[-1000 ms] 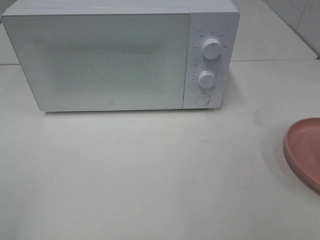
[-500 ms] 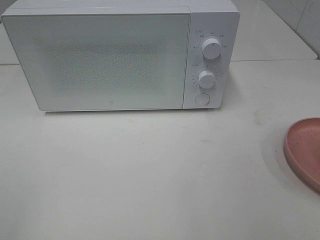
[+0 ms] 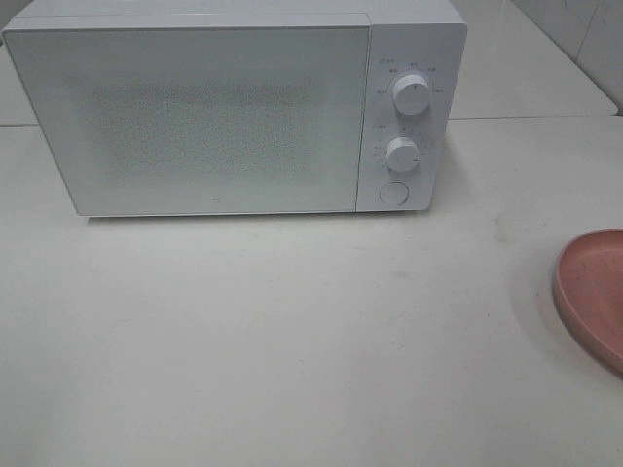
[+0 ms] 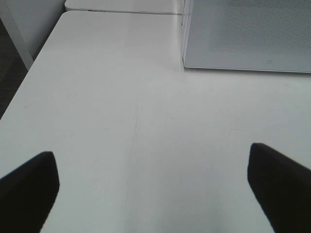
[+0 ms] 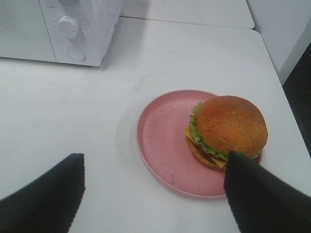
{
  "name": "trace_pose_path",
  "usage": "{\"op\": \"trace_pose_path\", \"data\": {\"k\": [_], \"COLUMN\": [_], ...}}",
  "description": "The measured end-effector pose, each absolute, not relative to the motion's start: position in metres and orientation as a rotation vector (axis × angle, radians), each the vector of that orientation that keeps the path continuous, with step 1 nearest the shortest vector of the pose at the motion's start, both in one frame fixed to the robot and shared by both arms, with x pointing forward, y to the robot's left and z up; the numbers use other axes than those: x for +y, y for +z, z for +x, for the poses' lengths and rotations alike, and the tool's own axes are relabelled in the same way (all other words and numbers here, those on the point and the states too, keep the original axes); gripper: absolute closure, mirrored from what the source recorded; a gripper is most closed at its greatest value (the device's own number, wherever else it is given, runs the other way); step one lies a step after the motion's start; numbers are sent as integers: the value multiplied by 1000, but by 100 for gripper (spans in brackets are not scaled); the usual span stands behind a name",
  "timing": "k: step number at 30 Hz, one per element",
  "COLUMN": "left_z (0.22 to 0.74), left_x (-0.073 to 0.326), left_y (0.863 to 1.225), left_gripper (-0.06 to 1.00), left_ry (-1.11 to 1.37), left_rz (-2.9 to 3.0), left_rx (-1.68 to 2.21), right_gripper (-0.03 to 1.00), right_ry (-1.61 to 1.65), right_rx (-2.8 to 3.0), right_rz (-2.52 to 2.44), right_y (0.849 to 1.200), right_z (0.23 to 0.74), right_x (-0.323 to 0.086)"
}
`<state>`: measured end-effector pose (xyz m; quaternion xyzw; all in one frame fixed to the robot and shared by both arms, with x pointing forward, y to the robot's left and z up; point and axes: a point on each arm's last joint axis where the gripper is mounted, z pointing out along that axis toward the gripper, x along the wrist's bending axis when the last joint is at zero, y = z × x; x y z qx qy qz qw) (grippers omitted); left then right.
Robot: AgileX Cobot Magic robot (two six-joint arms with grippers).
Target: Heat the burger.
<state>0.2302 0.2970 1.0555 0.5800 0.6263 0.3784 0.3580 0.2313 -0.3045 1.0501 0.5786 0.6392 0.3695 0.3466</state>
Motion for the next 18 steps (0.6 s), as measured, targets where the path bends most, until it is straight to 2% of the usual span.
{"op": "trace_pose_path", "data": {"k": [18], "left_z": [230], "left_x": [297], "left_y": [1056], "left_gripper": [-3], "left_ry": [976], "left_rz": [1497], "left_rx": [1616], "right_gripper": [21], "right_ry": [959], "right_rx": [1658], "right_rz": [1501], "right_y": [1050], "right_z": [231], "right_x": [-304]}}
